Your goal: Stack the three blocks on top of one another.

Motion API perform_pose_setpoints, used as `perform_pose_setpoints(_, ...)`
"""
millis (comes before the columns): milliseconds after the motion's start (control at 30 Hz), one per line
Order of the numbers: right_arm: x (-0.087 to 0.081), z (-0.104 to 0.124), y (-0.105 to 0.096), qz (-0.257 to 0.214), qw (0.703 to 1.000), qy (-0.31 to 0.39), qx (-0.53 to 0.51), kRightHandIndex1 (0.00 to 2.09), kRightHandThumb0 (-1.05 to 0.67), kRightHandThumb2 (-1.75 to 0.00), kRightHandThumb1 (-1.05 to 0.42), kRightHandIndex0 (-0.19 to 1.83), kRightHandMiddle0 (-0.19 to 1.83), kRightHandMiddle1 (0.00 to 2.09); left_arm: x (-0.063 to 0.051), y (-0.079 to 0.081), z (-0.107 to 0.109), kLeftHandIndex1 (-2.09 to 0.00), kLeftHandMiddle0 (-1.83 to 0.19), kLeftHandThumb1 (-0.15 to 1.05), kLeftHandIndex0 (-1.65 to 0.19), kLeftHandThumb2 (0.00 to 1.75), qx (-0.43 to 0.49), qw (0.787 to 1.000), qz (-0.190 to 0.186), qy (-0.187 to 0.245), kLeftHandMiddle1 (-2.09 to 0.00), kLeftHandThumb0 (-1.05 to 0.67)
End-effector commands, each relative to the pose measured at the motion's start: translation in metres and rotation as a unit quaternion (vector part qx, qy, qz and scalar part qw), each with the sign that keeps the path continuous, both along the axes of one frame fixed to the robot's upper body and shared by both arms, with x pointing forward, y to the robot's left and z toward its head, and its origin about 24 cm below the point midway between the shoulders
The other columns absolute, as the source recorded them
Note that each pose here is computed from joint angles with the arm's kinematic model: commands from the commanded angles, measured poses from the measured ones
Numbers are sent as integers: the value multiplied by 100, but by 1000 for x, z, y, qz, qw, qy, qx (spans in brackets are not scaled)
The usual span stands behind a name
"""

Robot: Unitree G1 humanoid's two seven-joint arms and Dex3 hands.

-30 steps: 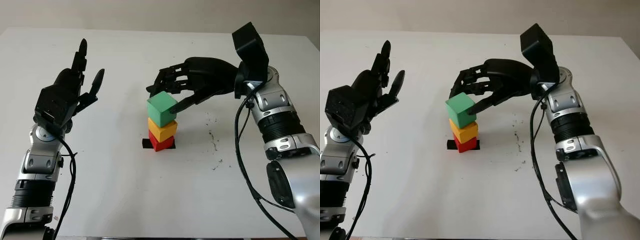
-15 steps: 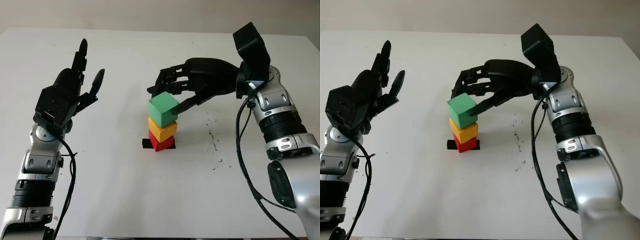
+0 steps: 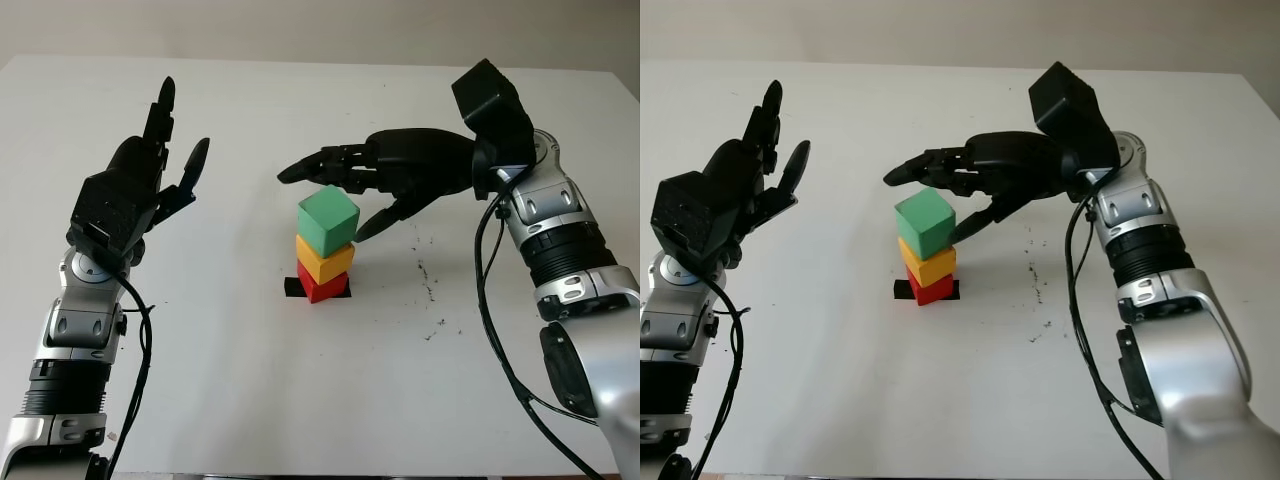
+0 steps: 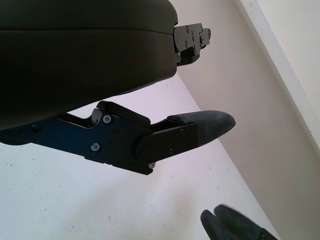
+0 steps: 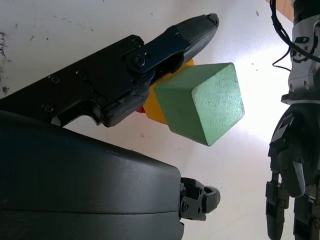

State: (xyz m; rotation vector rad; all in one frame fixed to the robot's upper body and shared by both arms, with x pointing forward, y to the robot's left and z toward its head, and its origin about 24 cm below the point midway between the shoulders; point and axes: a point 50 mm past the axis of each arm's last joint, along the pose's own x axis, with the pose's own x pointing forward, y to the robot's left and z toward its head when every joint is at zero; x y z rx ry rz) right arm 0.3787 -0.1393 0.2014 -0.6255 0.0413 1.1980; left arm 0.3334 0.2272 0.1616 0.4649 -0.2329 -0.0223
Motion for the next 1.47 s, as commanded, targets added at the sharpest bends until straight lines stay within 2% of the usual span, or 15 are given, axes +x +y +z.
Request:
perform_pose_setpoints(0,0,7,-4,2,1000,-11,7,0,-93,-5,-83,-19,-19,1,-2,1,4,-5,19,105,18,65,3,1000,-1,-11,-5,-62)
perform_pose_setpoints(100,-1,13,-8,-3,999,-23,34,0,-98,-6,-84,-19,-19,0,-2,0,4,-5,19,105,18,65,4,1000,1,-11,-4,-62)
perform_pose_setpoints(200,-1,19,-17,-45,993,-48,95,0,-104,-9,-94,-19,-19,0,-3,-1,3,-5,19,105,18,65,-6,1000,4,-12,-3,-62)
perform_pose_setpoints(267,-2,23,-27,-88,981,-65,161,0,-102,-28,-102,-19,-19,0,-5,0,1,-5,16,105,17,63,-18,1000,10,-11,-5,-61)
perform_pose_setpoints(333,-4,24,-35,-123,968,-78,206,0,-99,-38,-104,-19,-19,0,-6,1,-1,-6,15,105,17,64,-24,1000,11,-10,-5,-59)
perform_pose_setpoints(367,-5,23,-40,-146,960,-81,227,0,-94,-50,-104,-19,-19,0,-7,2,-2,-5,16,105,17,64,-28,1000,11,-10,-5,-57)
perform_pose_setpoints(500,-10,11,-55,-236,925,-83,287,0,-85,-66,-105,-19,-19,0,-10,5,-6,-6,15,105,16,66,-40,999,18,-14,-5,-58)
perform_pose_setpoints(667,-13,-11,-66,-308,885,-70,342,0,-80,-65,-105,-19,-19,0,-12,5,-10,-7,14,105,14,66,-75,997,24,-26,-6,-58)
perform_pose_setpoints(800,-16,-33,-66,-357,868,-60,339,0,-78,-64,-105,-19,-19,0,-14,5,-16,-5,15,105,16,64,-109,993,28,-27,-5,-64)
perform_pose_setpoints(1033,-25,-67,-52,-381,843,-5,379,0,-77,-62,-105,-19,-19,0,-19,4,-26,-4,18,105,19,64,-137,990,29,-27,-4,-65)
perform_pose_setpoints(1167,-27,-74,-46,-392,836,2,385,0,-77,-64,-105,-19,-19,0,-21,6,-28,-1,19,105,19,63,-154,987,25,-27,-3,-64)
perform_pose_setpoints(1333,-30,-81,-35,-397,845,5,358,0,-79,-67,-105,-19,-19,0,-25,4,-31,-1,19,105,19,61,-173,984,22,-25,-2,-65)
perform_pose_setpoints(1433,-30,-86,-29,-415,833,13,366,0,-77,-67,-105,-19,-19,0,-26,0,-33,-1,19,105,19,61,-171,985,17,-21,-2,-65)
